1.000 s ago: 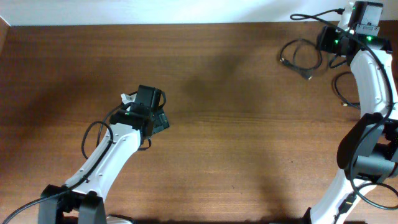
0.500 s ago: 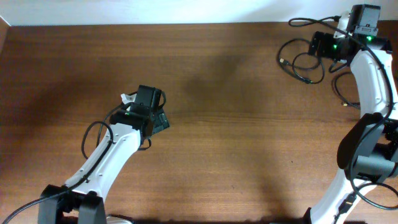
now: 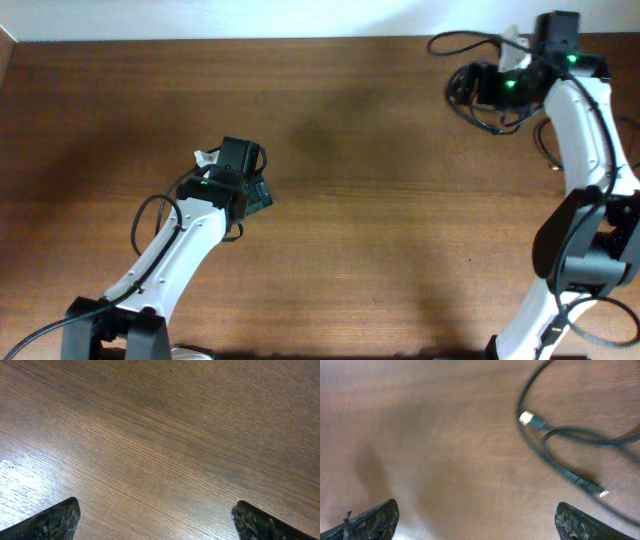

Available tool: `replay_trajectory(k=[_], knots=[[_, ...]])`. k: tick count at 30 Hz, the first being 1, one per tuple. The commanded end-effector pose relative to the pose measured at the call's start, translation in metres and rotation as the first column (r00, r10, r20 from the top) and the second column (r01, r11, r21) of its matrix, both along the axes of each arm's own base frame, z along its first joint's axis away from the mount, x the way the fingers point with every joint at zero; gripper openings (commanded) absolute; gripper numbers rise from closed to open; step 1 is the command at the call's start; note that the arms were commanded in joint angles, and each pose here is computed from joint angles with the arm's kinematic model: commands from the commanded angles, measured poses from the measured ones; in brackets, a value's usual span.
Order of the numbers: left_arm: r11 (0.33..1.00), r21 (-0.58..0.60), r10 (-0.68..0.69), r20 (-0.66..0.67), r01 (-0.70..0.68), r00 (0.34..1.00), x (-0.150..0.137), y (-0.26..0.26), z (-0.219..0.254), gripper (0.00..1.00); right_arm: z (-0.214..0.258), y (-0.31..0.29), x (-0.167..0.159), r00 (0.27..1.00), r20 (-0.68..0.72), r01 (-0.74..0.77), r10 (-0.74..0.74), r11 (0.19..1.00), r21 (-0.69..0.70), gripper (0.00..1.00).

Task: Untangle cables

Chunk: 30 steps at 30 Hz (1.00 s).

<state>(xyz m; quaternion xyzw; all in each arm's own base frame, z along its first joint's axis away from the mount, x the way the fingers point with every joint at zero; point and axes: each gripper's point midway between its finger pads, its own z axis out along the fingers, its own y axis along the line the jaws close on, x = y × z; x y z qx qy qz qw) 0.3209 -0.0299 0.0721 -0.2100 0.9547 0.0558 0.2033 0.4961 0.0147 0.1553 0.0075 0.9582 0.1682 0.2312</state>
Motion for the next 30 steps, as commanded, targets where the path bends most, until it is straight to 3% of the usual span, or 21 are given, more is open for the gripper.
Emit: replay_trajectory(k=[1,13,30], knots=[[1.0,-0.003,0.01,-0.002,-0.01,1.0,-0.001,0.001,-0.002,0.99,0.037,0.036,-0.019,0.995,0.045,-0.085,0.092,0.988,-0.128,0.99],[1.0,-0.003,0.01,-0.002,-0.01,1.0,-0.001,0.001,-0.002,0.99,0.024,0.156,-0.072,0.933,-0.061,-0.359,0.354,0.921,-0.152,0.99],[1.0,-0.003,0.01,-0.002,-0.01,1.0,-0.001,0.001,-0.002,0.99,0.023,0.163,-0.077,0.926,-0.072,-0.378,0.371,0.914,-0.151,0.99]])
